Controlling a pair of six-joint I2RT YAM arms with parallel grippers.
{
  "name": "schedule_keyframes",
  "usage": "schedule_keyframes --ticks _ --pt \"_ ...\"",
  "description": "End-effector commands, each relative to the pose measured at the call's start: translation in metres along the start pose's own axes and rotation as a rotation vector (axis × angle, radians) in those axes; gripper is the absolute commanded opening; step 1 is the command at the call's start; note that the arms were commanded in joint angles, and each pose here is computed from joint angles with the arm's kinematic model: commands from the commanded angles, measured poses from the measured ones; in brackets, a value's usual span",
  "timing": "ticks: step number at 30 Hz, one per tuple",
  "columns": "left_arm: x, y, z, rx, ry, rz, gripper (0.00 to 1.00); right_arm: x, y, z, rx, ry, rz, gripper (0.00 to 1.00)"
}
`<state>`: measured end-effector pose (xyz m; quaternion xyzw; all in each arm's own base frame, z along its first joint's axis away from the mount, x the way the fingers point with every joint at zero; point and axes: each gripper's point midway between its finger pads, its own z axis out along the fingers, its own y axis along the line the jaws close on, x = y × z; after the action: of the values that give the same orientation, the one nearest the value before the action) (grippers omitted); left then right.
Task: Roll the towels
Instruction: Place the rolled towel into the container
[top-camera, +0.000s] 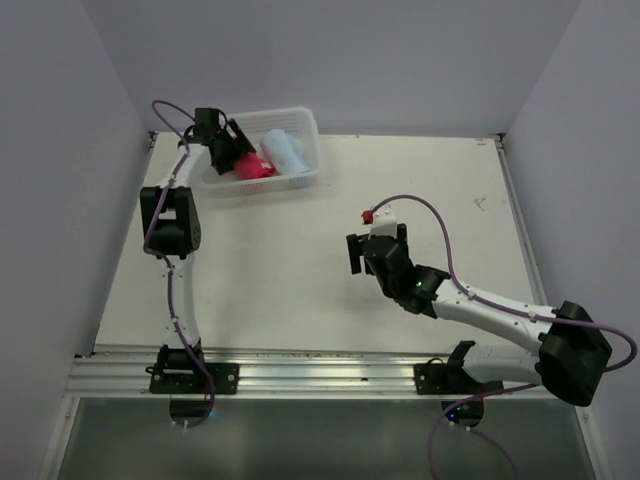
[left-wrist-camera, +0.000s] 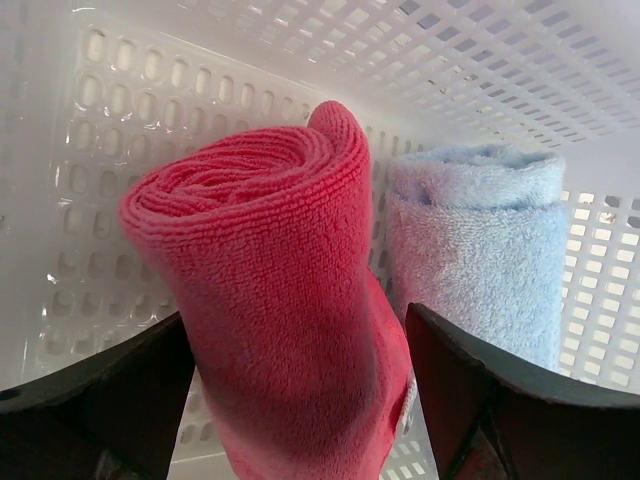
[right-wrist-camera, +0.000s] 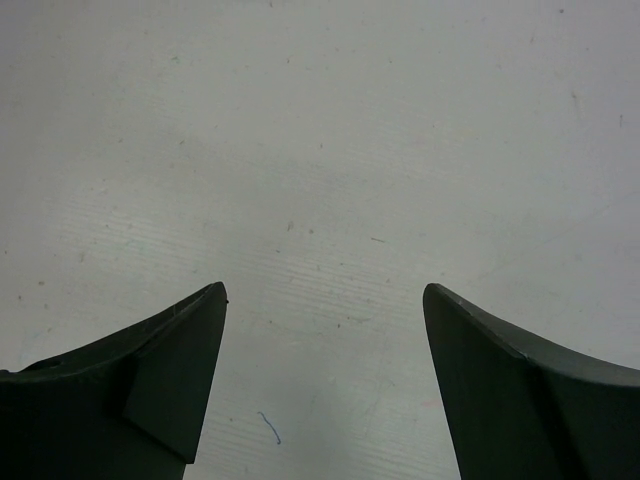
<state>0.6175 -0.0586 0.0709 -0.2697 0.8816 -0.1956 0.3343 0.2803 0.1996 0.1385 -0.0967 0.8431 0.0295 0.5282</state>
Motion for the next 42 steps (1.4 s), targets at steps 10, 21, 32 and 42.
schedule_keyframes --ticks 10,21,32,42 --pt "-0.04 -0.022 -0.062 -0.013 -0.094 0.05 0.87 -0.035 -0.018 -0.008 0.045 -0.098 0.034 0.85" --pt "-0.065 -0.047 -0.132 0.014 -0.186 0.117 0.87 -0.045 -0.015 -0.022 -0.012 -0.116 0.071 0.85" --pt "-0.021 -0.083 -0.259 0.135 -0.378 0.397 0.92 -0.066 -0.012 -0.029 -0.09 -0.071 0.12 0.88" --pt "0.051 -0.032 -0.329 0.168 -0.461 0.473 0.93 -0.063 -0.072 -0.014 -0.076 0.066 0.401 0.91"
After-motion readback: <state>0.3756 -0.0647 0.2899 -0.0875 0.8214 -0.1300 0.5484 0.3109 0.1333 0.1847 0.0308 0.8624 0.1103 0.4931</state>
